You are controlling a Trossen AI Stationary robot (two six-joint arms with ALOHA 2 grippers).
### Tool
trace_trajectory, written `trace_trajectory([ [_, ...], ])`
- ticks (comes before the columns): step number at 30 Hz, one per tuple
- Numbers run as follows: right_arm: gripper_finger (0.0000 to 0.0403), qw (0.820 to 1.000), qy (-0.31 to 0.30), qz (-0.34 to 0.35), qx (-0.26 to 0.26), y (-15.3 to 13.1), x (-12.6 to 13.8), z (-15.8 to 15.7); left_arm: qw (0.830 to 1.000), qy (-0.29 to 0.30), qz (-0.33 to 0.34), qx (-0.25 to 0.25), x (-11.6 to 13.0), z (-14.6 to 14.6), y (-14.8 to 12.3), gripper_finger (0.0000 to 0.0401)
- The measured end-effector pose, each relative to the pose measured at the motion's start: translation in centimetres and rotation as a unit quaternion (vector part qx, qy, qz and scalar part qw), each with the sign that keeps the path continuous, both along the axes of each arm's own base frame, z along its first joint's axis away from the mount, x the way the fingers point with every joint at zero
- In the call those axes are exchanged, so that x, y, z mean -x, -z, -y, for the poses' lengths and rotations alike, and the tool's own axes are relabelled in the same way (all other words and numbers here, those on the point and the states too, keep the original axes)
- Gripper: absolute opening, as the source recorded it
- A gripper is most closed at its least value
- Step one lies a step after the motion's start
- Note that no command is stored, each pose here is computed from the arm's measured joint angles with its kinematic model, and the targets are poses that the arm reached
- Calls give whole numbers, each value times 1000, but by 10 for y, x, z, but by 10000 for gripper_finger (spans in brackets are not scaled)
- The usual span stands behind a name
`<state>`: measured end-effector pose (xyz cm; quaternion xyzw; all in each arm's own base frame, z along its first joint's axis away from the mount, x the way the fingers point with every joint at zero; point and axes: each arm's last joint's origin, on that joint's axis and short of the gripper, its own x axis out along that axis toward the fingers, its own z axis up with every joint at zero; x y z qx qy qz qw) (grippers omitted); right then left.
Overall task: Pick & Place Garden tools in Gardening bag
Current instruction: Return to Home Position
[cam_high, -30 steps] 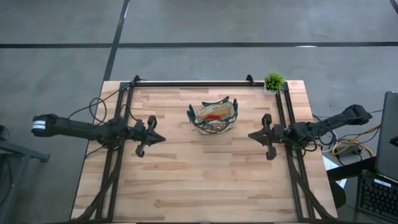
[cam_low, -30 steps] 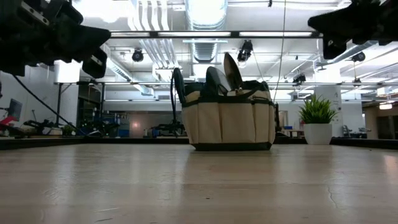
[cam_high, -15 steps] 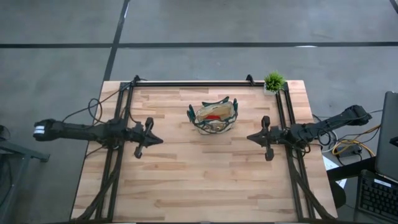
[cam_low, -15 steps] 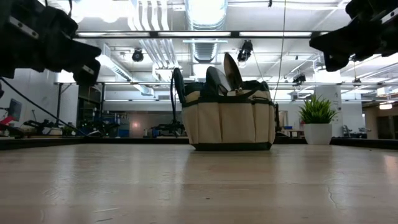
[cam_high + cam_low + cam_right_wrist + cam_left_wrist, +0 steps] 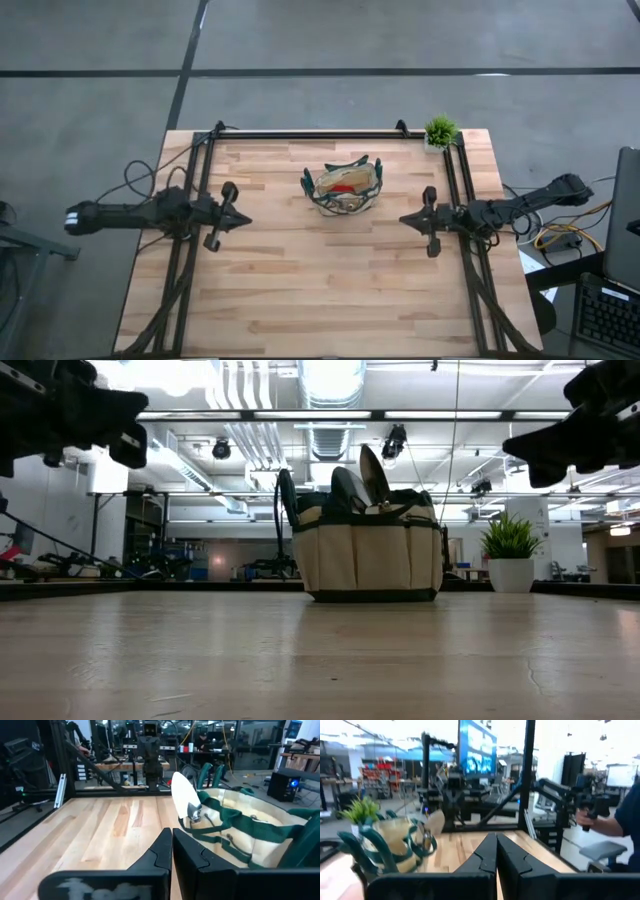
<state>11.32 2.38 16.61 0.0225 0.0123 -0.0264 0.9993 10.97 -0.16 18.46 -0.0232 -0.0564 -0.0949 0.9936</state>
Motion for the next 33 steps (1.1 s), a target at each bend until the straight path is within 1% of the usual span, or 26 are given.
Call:
trace_trajectory([
  [3, 8, 1000, 0, 2, 9, 0, 1, 0, 1000, -23, -13, 3, 2, -1, 2, 5],
  [5, 8, 1000, 3, 3, 19, -1, 1, 1, 999, -40, -36, 5, 3, -2, 7, 5],
  [8, 8, 999, 27, 1, 38, -1, 1, 2, 998, -57, -37, 7, 5, -3, 8, 5],
  [13, 8, 997, 66, -4, 43, 0, 1, 4, 998, -56, -33, 14, 6, -3, 7, 5],
  [17, 8, 997, 65, -6, 46, 0, 1, 4, 997, -57, -41, 16, 5, -3, 8, 5],
  [21, 8, 997, 65, -5, 43, 0, 1, 4, 997, -56, -43, 28, 5, -3, 9, 5],
  [33, 8, 997, 64, -5, 43, 0, 1, 4, 997, -57, -44, 29, 5, -3, 9, 5],
])
